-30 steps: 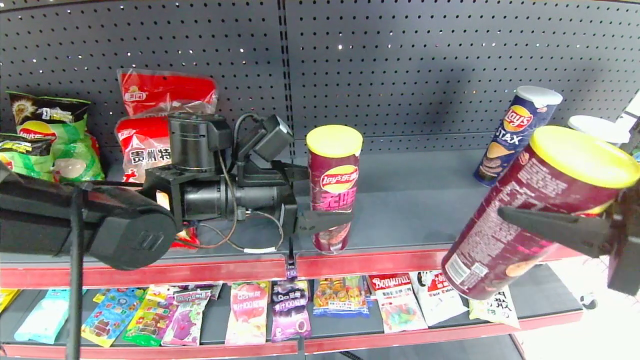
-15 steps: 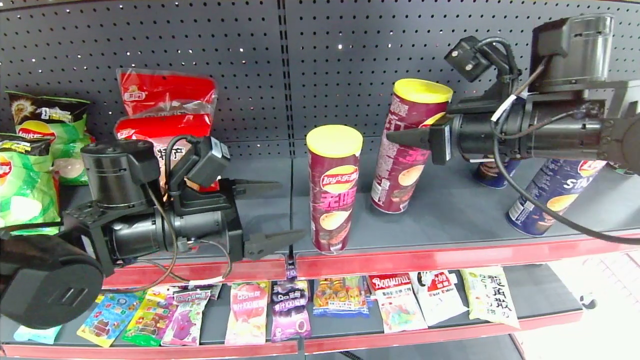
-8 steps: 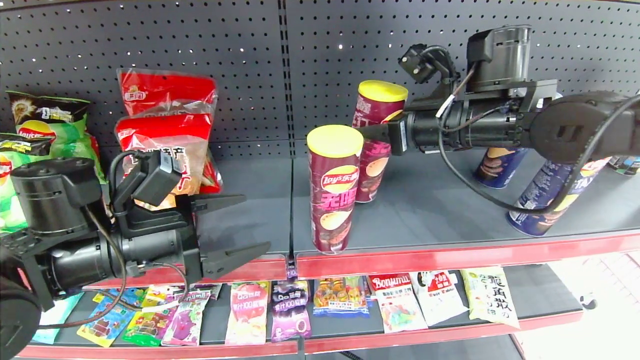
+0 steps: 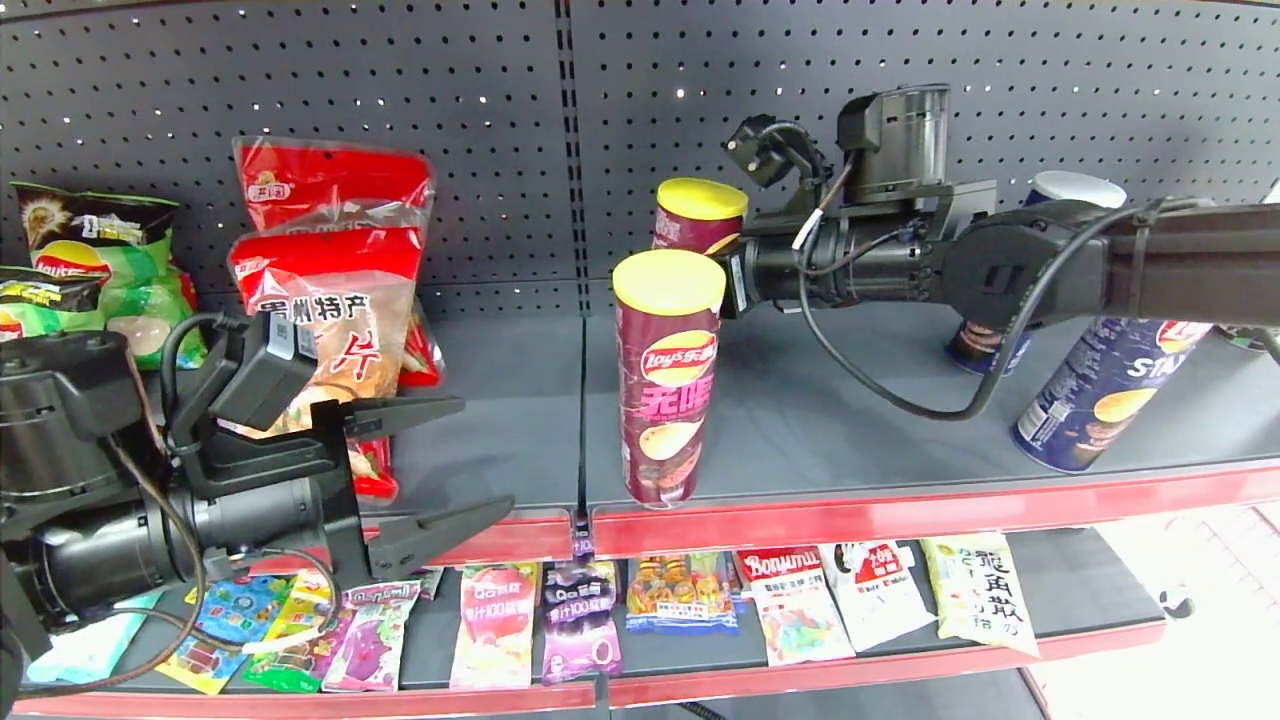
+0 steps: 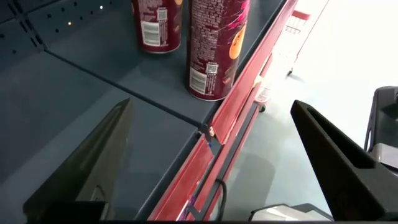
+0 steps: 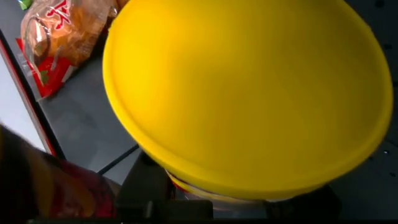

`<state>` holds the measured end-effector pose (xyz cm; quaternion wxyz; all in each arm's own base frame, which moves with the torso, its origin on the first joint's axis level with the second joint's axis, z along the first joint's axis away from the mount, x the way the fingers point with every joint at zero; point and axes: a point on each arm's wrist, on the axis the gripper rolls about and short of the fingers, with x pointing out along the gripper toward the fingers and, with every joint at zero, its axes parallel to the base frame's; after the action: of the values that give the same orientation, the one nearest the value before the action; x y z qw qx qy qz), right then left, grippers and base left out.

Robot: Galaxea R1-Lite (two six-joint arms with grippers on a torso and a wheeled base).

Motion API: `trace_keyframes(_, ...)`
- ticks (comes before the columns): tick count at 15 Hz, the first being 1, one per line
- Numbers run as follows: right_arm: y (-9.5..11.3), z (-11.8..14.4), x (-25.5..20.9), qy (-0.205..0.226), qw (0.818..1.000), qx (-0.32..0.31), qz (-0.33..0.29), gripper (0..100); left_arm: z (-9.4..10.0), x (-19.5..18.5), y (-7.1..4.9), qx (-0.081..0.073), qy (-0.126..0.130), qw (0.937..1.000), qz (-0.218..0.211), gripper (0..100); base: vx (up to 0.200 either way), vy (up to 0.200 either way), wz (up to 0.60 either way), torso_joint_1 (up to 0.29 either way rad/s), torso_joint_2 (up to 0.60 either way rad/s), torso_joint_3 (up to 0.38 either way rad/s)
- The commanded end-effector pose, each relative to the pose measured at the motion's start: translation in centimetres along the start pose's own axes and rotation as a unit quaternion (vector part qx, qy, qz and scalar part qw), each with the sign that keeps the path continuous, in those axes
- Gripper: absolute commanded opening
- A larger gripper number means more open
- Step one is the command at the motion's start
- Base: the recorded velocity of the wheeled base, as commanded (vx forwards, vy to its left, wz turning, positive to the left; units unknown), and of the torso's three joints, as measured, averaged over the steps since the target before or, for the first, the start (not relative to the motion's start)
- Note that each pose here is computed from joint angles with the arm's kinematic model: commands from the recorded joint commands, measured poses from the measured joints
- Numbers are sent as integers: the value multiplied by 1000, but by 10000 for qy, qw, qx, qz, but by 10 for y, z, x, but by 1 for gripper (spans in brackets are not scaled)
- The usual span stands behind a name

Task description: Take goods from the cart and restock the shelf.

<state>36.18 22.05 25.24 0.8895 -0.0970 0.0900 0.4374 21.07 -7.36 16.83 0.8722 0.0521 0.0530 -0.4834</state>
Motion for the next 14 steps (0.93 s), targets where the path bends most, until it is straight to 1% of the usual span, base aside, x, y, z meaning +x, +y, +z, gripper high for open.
trace_keyframes(1, 1, -4, 6, 49, 10000, 10, 38, 0, 0, 0, 0, 6, -4, 10000, 8, 100, 0, 0, 0, 0, 0, 0)
trace_keyframes(6, 2, -6, 6, 84, 10000, 15, 45, 0, 0, 0, 0, 6, -6, 10000, 0, 100, 0, 0, 0, 0, 0, 0)
trace_keyframes(7, 2, -7, 6, 98, 9999, 21, 48, 100, 0, 0, 0, 6, -6, 10000, 0, 100, 0, 0, 0, 0, 0, 0)
trace_keyframes(10, 4, -5, 3, 94, 9999, 114, 38, 100, -1, 0, 0, -9, 13, 10000, 5, 100, 0, 0, 0, 0, 0, 0)
trace_keyframes(13, 7, -4, -13, 158, 9998, 156, -4, 100, -2, 1, 1, -25, 33, 10000, 25, 100, 0, 0, 0, 0, 0, 0)
trace_keyframes(14, 9, -6, -21, 207, 9996, 177, -41, 100, -4, 2, 2, -60, 76, 9999, 33, 100, 0, 0, 0, 0, 0, 0)
